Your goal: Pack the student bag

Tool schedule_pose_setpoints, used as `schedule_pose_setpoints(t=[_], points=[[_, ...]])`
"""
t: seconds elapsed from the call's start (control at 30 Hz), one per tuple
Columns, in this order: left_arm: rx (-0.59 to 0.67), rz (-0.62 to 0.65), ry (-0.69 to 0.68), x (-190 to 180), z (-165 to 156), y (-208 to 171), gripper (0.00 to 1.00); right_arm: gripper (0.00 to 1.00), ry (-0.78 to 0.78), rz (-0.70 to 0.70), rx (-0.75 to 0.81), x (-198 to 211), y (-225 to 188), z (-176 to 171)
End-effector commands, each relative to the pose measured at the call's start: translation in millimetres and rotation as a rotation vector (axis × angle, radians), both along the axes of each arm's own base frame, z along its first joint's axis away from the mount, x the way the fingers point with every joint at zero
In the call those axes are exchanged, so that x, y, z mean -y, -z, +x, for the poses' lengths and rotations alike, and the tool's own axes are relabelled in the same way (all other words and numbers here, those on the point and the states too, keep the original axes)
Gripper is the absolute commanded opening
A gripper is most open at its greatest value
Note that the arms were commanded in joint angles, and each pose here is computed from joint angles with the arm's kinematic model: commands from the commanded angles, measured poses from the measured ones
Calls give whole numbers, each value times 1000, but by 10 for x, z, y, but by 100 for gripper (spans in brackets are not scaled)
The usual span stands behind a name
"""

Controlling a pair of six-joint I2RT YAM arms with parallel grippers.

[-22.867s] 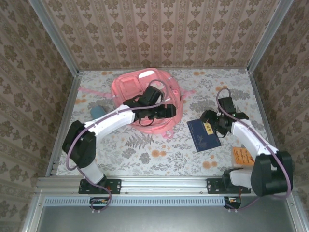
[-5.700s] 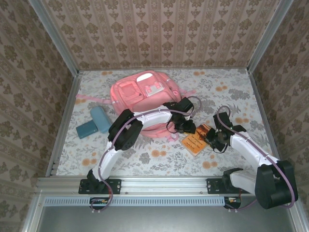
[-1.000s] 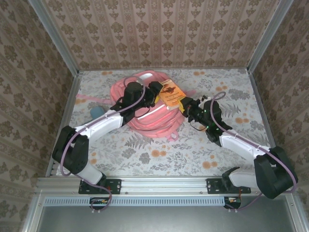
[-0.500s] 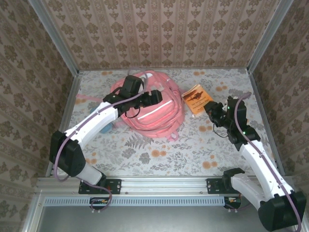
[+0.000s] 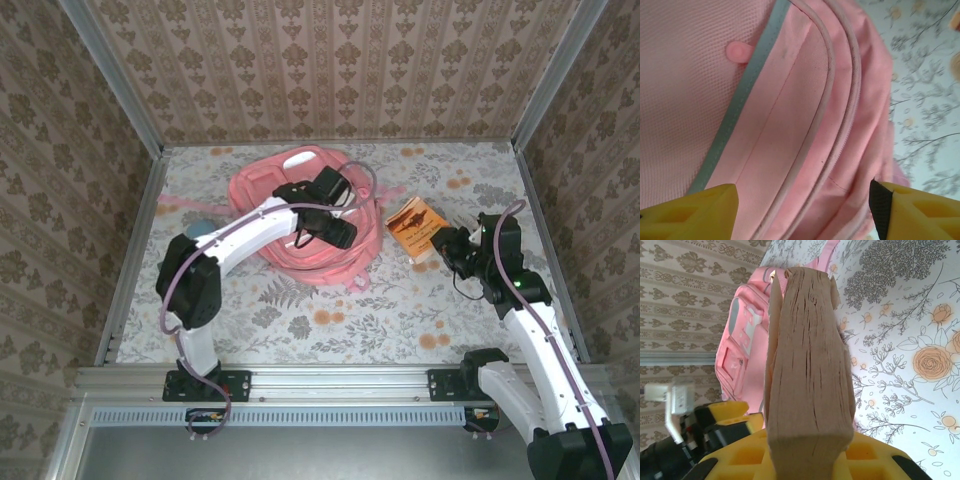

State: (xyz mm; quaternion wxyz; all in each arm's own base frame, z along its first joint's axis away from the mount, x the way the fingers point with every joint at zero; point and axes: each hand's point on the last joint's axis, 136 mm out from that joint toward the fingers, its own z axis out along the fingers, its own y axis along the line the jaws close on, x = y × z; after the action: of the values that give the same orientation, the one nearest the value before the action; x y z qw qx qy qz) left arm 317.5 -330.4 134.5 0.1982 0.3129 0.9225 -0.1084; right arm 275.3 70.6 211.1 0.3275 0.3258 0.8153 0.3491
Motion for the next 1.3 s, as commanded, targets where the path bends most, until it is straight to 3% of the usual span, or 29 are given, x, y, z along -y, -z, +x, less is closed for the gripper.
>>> schedule_pose_setpoints(t=[0.0, 0.37, 0.63, 0.8, 1.1, 1.27], points=[[37, 173, 66, -128, 58, 112, 71, 21, -38, 15, 31, -55, -62, -41], [40, 324, 98, -109, 209, 393, 65, 21, -40, 26, 22, -67, -30, -57], [43, 353, 55, -142, 283, 461, 69, 21, -37, 27, 19, -64, -15, -59], [67, 389, 21, -210, 360, 431, 53, 21, -32, 19, 21, -49, -24, -81], [181, 292, 38, -139, 408, -75, 11, 22, -26, -4, 29, -16, -66, -134], [333, 217, 43, -145, 411, -605, 5, 22, -34, -26, 34, -2, -68, -193]])
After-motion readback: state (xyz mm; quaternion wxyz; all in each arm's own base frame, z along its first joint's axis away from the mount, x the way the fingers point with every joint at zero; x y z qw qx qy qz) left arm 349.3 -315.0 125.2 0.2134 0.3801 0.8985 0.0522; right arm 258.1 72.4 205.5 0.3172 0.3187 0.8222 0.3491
